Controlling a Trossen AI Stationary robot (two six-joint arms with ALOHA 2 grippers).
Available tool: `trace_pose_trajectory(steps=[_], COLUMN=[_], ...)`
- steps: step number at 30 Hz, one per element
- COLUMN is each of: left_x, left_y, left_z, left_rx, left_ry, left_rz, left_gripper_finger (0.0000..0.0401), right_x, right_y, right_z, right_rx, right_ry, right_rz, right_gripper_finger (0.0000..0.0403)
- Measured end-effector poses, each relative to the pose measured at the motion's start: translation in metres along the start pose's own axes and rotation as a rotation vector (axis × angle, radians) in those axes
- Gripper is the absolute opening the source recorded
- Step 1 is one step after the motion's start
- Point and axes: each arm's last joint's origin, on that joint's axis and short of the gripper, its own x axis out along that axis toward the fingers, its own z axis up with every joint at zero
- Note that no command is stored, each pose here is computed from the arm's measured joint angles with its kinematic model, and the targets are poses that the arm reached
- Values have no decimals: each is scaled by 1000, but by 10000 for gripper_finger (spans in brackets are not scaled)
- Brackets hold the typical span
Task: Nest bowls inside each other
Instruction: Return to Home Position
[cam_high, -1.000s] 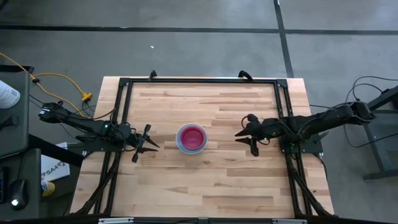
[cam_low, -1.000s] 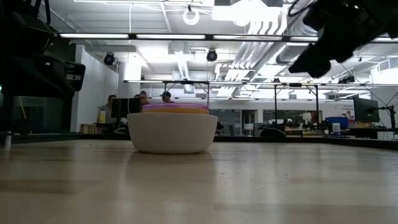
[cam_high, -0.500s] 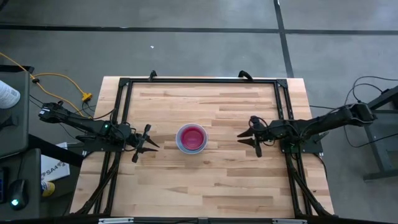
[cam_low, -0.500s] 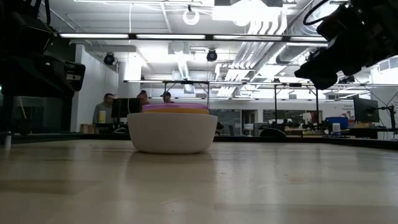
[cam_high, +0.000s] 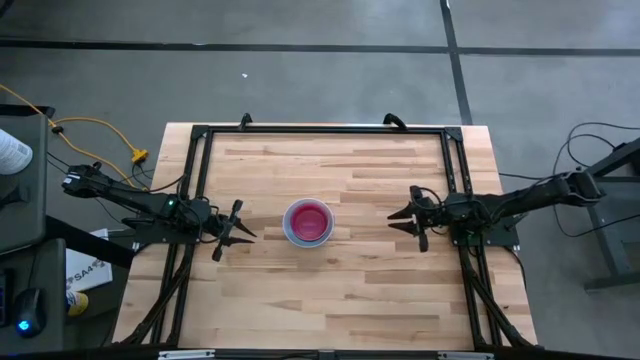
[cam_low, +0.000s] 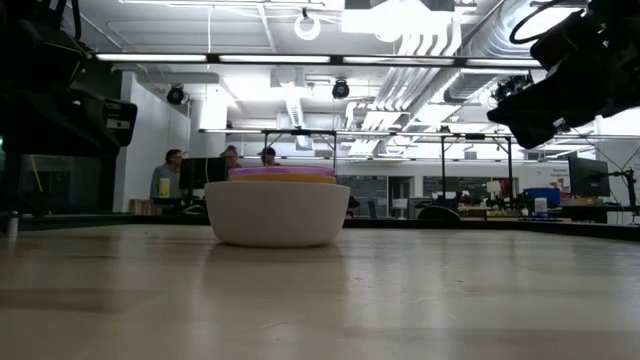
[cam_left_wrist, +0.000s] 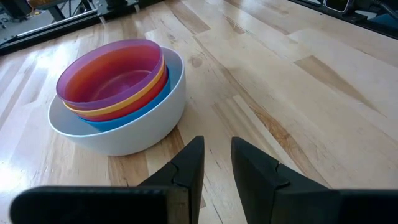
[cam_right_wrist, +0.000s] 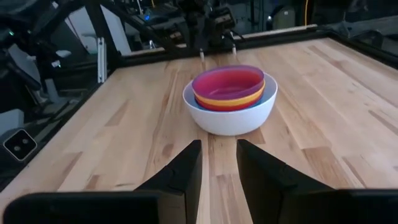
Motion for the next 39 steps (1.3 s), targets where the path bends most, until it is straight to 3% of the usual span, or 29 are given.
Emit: trace_pose_trajectory(steps=[17, 39], left_x=[0, 0], left_y=[0, 0], left_z=[0, 0], left_rx=[0, 0], left_ry=[0, 0], left_rz=[0, 0], left_gripper_finger=[81, 81], right_x=[-12, -19], right_y=[0, 0], right_z=[6, -3], right_rx=[-16, -33], right_ry=[-128, -95], right_rz=[27, 76], right_gripper_finger=[94, 94])
